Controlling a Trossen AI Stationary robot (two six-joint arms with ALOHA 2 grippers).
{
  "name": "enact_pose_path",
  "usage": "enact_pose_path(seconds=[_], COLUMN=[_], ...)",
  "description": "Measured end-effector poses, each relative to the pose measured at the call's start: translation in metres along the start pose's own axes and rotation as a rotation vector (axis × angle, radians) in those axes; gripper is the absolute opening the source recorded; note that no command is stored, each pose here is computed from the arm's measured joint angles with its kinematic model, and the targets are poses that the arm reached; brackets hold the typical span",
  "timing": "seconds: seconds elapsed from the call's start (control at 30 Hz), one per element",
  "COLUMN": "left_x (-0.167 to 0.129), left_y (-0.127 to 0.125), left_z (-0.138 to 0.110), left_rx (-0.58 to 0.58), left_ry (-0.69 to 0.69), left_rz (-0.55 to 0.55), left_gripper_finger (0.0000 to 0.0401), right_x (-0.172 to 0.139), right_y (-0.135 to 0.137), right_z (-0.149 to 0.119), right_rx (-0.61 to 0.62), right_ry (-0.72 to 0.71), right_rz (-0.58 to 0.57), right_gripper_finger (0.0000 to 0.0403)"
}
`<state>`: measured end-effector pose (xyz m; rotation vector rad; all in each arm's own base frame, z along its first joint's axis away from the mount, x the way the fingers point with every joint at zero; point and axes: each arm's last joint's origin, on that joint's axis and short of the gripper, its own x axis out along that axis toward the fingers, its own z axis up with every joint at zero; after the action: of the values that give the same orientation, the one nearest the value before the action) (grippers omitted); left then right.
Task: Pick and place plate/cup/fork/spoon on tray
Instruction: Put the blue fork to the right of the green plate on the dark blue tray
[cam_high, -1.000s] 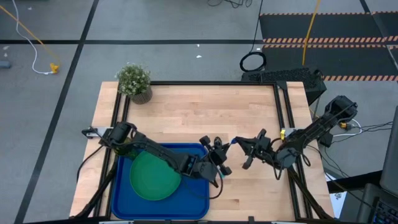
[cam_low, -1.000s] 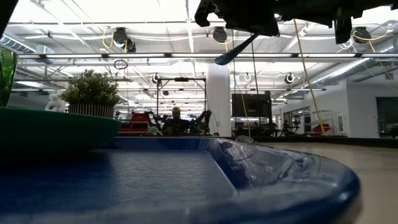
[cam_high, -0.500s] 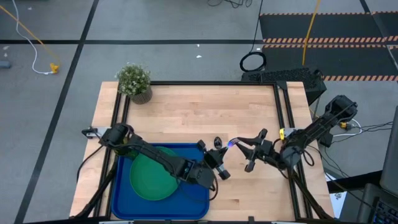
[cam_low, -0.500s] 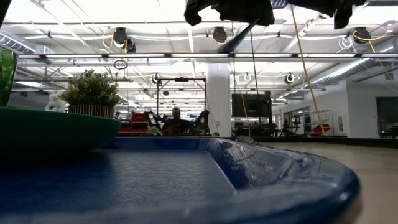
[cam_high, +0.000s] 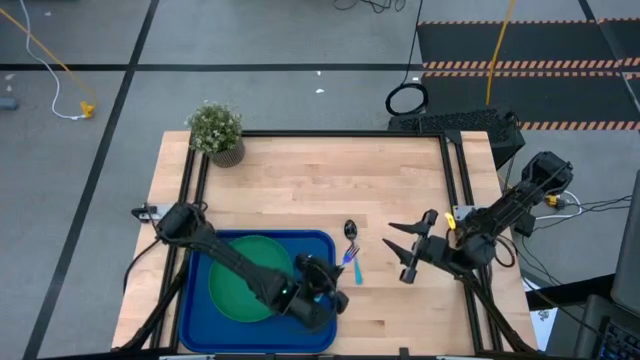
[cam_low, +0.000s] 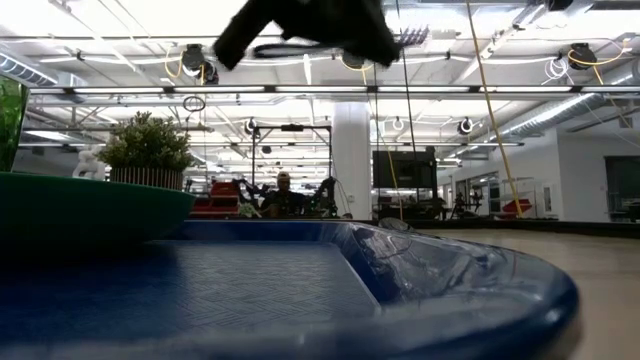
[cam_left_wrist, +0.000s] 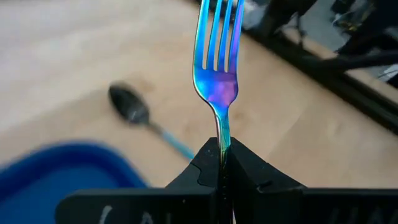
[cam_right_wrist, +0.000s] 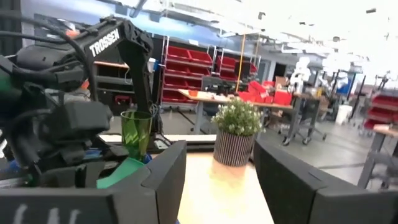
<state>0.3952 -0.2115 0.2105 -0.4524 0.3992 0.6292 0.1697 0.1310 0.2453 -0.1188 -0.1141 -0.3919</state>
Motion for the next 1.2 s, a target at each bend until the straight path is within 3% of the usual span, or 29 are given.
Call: enact_pose_path(seconds=[0.17, 0.33, 0.87, 1.2], left_x=[-0.011, -0.013, -0.011, -0.008], left_y=[0.009, 0.016, 0.027, 0.033], left_z=[-0.014, -0.026, -0.034, -0.041], left_rx=[-0.104, -0.219, -0.497, -0.652], left_ry=[0.068, 0.240, 0.475, 0.603], left_rz=[0.069, 0.120, 0.284, 0.418], left_gripper_finger=[0.0012, 0.0012, 0.0012, 0.0018], right_x=[-0.005, -0.009, -0.009, -0.008], right_y=[0.000, 0.001, 0.001, 0.000], right_z=[0.006, 0.009, 0.009, 0.011], right_rx=[-0.089, -0.144, -0.154, -0.374], right_ry=[-0.030, -0.041, -0.042, -0.071], right_rz=[0.013, 0.022, 0.025, 0.029], right_gripper_finger=[0.0182, 0.0183, 0.0183, 0.0183])
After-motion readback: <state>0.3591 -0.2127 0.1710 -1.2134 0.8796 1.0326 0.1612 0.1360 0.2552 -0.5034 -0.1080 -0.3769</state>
